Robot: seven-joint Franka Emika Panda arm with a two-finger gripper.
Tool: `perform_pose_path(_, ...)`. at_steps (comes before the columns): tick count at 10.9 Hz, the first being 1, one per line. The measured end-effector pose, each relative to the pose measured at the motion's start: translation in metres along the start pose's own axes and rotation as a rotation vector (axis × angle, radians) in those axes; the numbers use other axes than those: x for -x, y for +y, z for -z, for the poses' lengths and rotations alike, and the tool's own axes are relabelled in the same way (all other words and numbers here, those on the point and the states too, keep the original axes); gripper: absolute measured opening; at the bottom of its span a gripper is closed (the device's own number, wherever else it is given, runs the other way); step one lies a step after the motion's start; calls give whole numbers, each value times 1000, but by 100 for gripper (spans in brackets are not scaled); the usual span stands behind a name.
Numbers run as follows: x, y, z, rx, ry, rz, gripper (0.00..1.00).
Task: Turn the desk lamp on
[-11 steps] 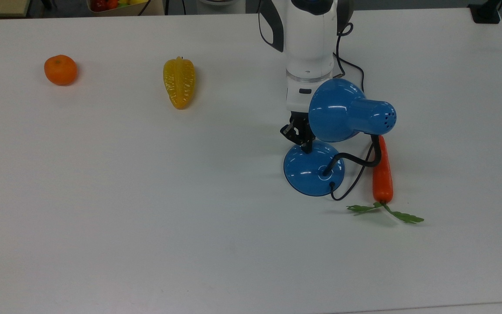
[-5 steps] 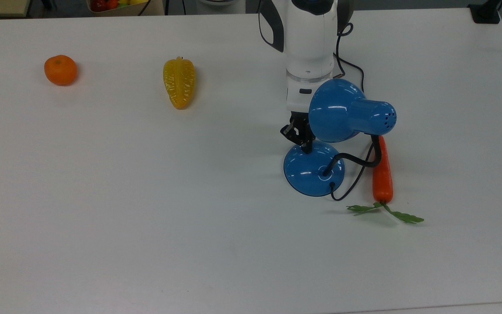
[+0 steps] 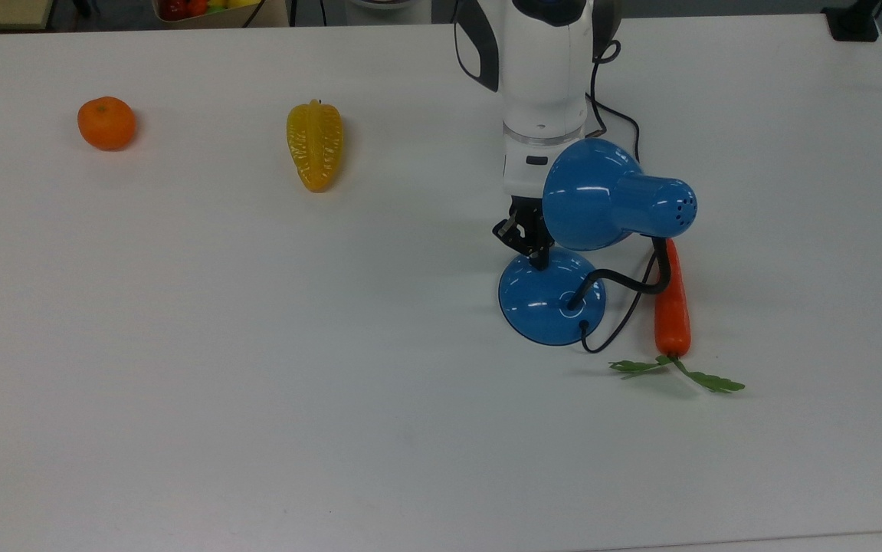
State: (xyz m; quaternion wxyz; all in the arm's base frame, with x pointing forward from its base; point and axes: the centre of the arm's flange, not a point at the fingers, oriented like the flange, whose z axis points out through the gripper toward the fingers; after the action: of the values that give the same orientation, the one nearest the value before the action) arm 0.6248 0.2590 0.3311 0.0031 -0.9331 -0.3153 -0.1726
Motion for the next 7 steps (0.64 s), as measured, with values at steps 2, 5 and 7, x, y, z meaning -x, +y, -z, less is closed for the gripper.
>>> perform_pose_path(2,0,0,0,0,0,0,1)
perform_pose_path(5,-4,1,0,1,7,-2,1)
perform_pose_path(7,-5,2,-1,1,8,-2,1)
